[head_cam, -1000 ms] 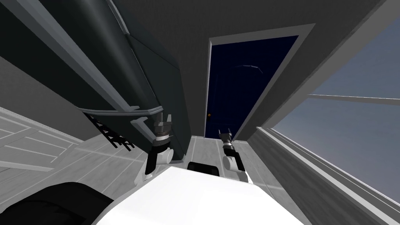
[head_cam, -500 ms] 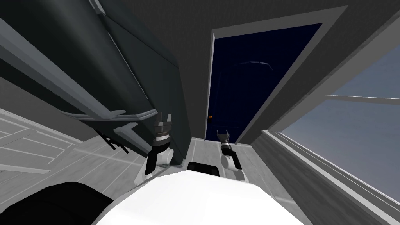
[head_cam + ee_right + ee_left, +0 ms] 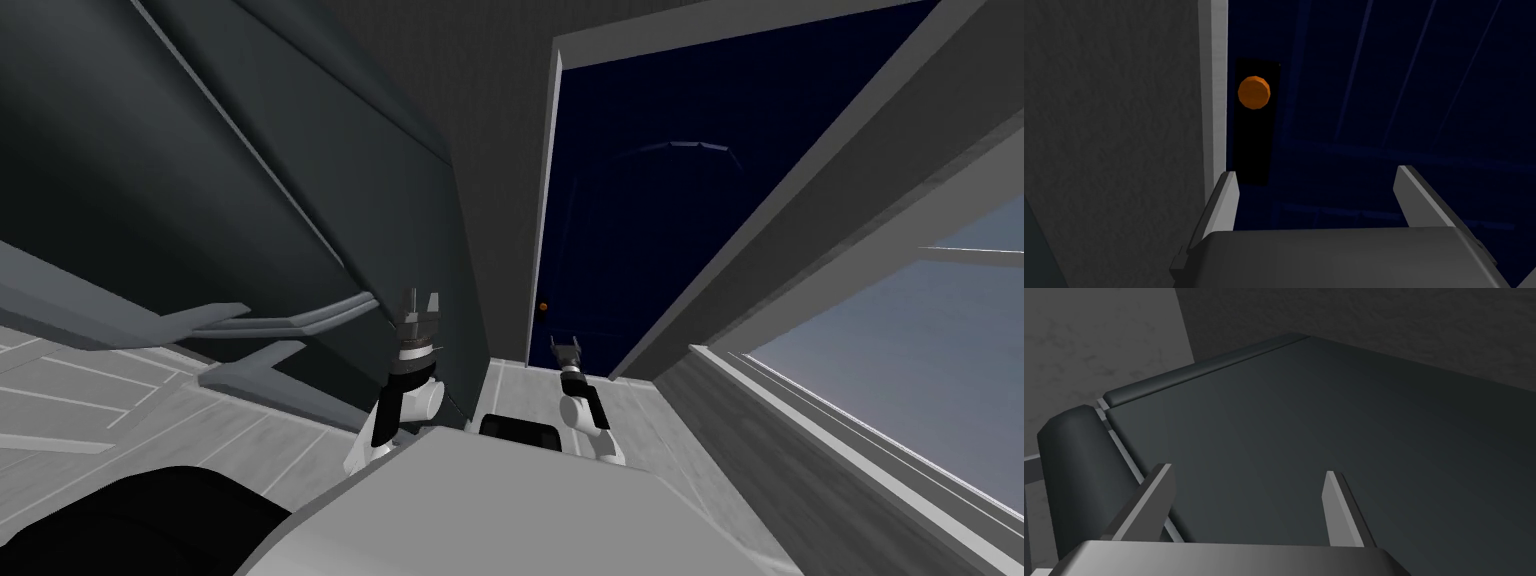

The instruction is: Pull the door open

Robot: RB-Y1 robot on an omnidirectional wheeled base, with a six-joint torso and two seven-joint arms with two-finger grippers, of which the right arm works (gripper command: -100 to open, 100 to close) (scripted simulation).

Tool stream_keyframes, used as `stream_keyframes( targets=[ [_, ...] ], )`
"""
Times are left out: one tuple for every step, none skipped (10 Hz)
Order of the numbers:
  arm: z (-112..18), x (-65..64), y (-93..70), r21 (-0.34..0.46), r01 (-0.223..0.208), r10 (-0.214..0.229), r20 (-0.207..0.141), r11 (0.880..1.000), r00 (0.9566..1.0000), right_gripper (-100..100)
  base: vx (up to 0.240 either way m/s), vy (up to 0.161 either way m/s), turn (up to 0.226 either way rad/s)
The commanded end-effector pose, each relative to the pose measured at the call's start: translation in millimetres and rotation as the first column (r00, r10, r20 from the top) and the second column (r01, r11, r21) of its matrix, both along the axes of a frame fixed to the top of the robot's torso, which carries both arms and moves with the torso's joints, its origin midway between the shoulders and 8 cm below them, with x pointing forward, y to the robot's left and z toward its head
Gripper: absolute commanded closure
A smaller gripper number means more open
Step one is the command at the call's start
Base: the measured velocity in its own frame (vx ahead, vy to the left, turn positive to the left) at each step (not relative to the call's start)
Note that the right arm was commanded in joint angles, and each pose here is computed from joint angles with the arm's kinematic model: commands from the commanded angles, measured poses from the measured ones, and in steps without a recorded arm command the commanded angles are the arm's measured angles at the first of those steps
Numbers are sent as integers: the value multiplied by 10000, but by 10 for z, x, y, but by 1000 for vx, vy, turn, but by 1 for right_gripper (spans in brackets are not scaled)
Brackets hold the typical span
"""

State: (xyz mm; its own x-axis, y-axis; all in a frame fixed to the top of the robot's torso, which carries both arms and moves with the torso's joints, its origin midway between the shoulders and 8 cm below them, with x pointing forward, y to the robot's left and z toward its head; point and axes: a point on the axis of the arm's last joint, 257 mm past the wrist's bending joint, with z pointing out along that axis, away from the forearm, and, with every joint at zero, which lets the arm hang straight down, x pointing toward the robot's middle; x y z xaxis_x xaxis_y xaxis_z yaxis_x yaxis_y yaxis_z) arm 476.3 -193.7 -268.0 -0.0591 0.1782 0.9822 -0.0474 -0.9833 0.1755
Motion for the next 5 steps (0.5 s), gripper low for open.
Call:
stream_keyframes(
  targets=[
    [-92,8,39,548,-40,51,-191,9985,9998,-100,181,13,30],
    [-141,15,70,855,-54,79,-295,9963,9995,-100,196,42,31],
    [-176,19,94,1086,-59,100,-370,9941,9993,-100,189,43,15],
    [-211,24,119,1315,-61,121,-445,9913,9989,-100,164,32,14],
    [-240,27,140,1502,-61,139,-505,9886,9986,-100,164,39,17]
  ],
)
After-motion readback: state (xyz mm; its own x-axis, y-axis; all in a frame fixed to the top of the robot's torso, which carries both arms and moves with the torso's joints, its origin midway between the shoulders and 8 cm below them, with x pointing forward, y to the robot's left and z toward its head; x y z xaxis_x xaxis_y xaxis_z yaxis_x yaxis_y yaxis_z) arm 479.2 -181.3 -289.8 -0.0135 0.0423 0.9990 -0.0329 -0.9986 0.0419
